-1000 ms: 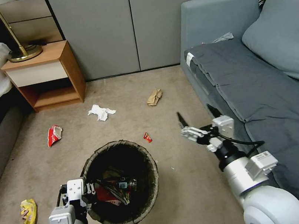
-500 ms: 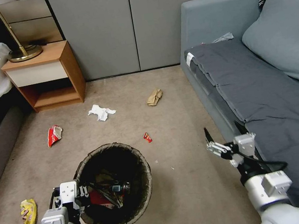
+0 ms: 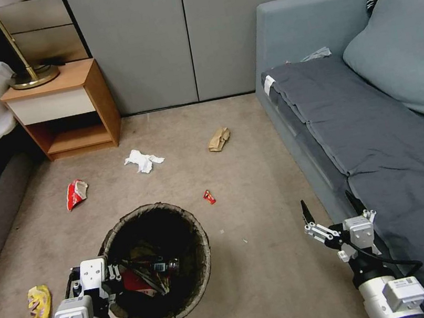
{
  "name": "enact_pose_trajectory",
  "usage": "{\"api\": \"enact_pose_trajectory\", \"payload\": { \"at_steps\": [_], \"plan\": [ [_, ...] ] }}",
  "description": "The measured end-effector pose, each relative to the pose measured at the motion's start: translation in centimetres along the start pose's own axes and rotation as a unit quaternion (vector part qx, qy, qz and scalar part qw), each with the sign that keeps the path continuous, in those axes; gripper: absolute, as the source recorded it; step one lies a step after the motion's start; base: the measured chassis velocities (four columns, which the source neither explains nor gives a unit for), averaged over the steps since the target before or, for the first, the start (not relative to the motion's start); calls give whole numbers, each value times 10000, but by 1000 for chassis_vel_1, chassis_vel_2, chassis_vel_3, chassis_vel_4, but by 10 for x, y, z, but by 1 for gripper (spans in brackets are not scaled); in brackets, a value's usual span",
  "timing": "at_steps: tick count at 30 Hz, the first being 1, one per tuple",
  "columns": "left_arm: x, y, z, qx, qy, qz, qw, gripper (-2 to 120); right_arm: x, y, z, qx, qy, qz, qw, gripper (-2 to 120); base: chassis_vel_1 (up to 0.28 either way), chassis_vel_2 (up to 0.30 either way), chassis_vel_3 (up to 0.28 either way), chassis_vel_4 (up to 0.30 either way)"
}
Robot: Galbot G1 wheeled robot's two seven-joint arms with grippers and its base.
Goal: Pick up the trash bin, then pick up the garbage from the floor and place it into the trash bin.
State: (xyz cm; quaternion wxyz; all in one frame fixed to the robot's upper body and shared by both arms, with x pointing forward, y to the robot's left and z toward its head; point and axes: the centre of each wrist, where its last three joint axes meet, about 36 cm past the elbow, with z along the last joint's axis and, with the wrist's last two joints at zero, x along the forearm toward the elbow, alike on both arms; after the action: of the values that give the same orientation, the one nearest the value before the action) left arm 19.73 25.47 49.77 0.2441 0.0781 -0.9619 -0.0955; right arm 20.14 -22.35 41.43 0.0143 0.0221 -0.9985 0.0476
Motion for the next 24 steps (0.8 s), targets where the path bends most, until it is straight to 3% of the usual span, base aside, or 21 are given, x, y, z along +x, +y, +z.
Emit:
{"api": "enact_pose_trajectory", "payload": {
  "at_steps": [24],
  "plan": [
    [2,3,2,16,59,38,10000,1,6,9,7,-1,51,-64,10000,100,-99,99,106,-103]
  ]
}}
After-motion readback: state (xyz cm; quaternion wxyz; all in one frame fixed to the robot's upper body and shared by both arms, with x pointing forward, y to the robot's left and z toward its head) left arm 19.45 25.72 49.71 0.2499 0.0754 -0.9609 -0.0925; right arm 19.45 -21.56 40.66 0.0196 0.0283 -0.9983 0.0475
